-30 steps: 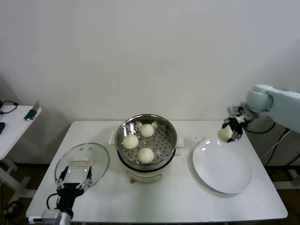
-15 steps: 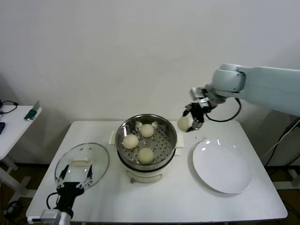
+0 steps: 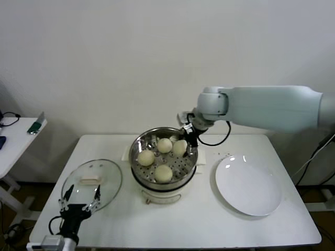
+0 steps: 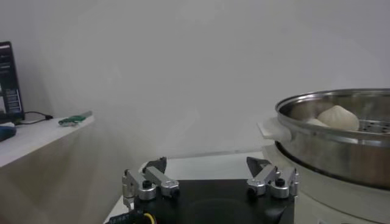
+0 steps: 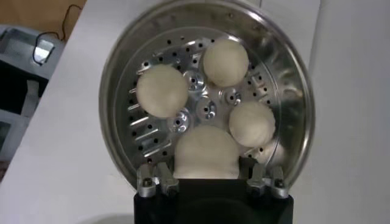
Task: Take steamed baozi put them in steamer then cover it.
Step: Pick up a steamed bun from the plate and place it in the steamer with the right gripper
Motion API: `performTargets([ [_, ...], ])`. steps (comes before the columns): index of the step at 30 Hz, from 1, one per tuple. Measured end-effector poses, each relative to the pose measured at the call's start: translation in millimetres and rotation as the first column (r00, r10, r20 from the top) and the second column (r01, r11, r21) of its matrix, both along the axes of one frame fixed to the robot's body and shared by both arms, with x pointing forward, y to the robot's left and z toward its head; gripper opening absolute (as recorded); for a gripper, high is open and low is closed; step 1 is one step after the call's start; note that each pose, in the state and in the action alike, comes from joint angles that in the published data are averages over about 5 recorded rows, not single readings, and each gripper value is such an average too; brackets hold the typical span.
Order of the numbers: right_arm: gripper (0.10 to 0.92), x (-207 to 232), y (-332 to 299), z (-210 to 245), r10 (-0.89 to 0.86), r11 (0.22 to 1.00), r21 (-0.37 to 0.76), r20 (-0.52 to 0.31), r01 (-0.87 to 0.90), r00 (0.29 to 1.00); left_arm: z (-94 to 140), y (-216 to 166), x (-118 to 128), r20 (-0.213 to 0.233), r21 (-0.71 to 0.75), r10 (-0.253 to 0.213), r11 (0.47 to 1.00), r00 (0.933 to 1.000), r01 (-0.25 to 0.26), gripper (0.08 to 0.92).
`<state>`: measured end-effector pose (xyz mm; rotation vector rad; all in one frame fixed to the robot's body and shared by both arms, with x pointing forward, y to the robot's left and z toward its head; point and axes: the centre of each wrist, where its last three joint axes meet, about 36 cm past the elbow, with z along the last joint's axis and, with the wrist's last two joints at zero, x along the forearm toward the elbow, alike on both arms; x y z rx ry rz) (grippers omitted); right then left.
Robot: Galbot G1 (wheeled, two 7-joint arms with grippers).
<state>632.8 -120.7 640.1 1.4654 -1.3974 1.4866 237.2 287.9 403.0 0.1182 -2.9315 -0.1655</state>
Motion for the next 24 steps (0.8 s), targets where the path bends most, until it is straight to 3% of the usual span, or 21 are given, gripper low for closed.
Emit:
performTargets([
  [18,0.686,1.1,9.8,-49.3,0.008,0.999,-0.036,0.008,-0.008,1.000,-2.8,1.2,0.0,-0.004,-0.003,0.004,1.000,1.0000,-0.004,0.823],
  [24,0.796,1.0,11.3,-46.8,0.012,1.000,-0.018,0.002,-0.012,1.000,-2.2,0.9,-0.3,-0.005,-0.005,0.005,1.000,1.0000,-0.005,0.823],
])
